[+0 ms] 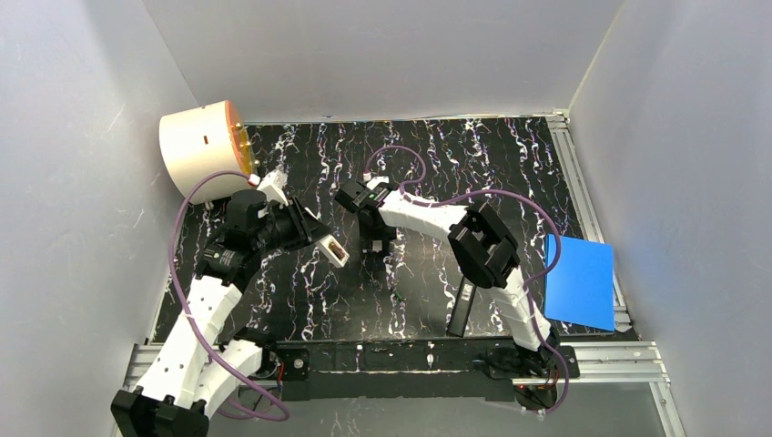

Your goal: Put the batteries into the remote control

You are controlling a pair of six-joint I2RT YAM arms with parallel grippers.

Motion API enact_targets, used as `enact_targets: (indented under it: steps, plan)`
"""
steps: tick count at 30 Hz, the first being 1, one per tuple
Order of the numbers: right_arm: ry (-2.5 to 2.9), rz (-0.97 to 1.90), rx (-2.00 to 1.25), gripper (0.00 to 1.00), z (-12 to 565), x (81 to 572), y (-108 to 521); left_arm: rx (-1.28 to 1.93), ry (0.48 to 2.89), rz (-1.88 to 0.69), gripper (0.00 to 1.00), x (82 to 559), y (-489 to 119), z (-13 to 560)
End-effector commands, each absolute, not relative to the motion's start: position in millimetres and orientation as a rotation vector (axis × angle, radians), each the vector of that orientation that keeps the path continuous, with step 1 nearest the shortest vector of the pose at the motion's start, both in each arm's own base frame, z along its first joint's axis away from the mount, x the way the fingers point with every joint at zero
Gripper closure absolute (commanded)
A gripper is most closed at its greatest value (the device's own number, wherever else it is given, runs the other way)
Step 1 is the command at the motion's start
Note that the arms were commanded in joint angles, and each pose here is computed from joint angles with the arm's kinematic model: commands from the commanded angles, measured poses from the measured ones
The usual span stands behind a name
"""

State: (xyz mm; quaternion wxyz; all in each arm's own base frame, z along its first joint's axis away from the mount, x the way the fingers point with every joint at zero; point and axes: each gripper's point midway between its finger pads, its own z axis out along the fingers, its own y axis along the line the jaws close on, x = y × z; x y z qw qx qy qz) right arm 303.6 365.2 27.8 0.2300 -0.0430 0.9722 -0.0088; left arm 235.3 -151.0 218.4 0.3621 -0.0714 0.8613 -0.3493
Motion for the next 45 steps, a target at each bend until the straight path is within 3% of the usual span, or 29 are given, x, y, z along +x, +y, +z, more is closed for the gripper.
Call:
enact_targets:
  steps: [1, 7, 14, 18, 25, 32, 35, 37, 39, 43, 45]
  plan:
    - [2.713, -0.015, -0.026, 0.48, 21.9, 295.7, 367.0, -0.178, 2.201, -0.906, 1.0, 233.3, -150.1, 218.8]
    - [2.774, 0.029, 0.06, 0.68, 10.6, 287.2, 366.3, -0.169, 2.207, -0.904, 1.0, 231.8, -150.1, 217.6]
    - [2.639, 0.07, 0.232, 0.73, 43.5, 307.5, 353.2, -0.159, 2.22, -0.944, 1.0, 230.2, -155.5, 211.5]
    - [2.559, 0.08, 0.456, 0.71, 67.2, 312.7, 320.9, -0.157, 2.216, -0.961, 1.0, 232.8, -158.2, 210.6]
    - [2.544, 0.016, 1.002, 0.7, 44.6, 282.4, 230.8, -0.147, 2.204, -0.97, 1.0, 239.9, -161.0, 212.6]
    - [2.517, -0.004, 1.217, 0.66, 33.6, 269.6, 222.2, -0.141, 2.201, -0.972, 1.0, 240.1, -161.4, 212.7]
    - [2.5, 0.017, 1.278, 0.51, 36.4, 274.0, 228.8, -0.14, 2.201, -0.971, 1.0, 238.3, -160.9, 212.7]
    - [2.493, 0.026, 1.288, 0.32, 41.0, 277.1, 231.8, -0.139, 2.206, -0.965, 1.0, 236.7, -159.9, 211.5]
    - [2.491, 0.02, 1.251, 0.21, 49.3, 280.0, 230.1, -0.136, 2.205, -0.958, 1.0, 235.6, -158.9, 211.6]
    - [2.477, 0.046, 0.857, 0.26, 81.7, 305.7, 223.9, -0.131, 2.203, -0.944, 1.0, 235.1, -157.1, 212.7]
    - [2.499, 0.066, 0.621, 0.38, 89.5, 318.3, 221.0, -0.132, 2.2, -0.942, 1.0, 235.5, -156.8, 213.0]
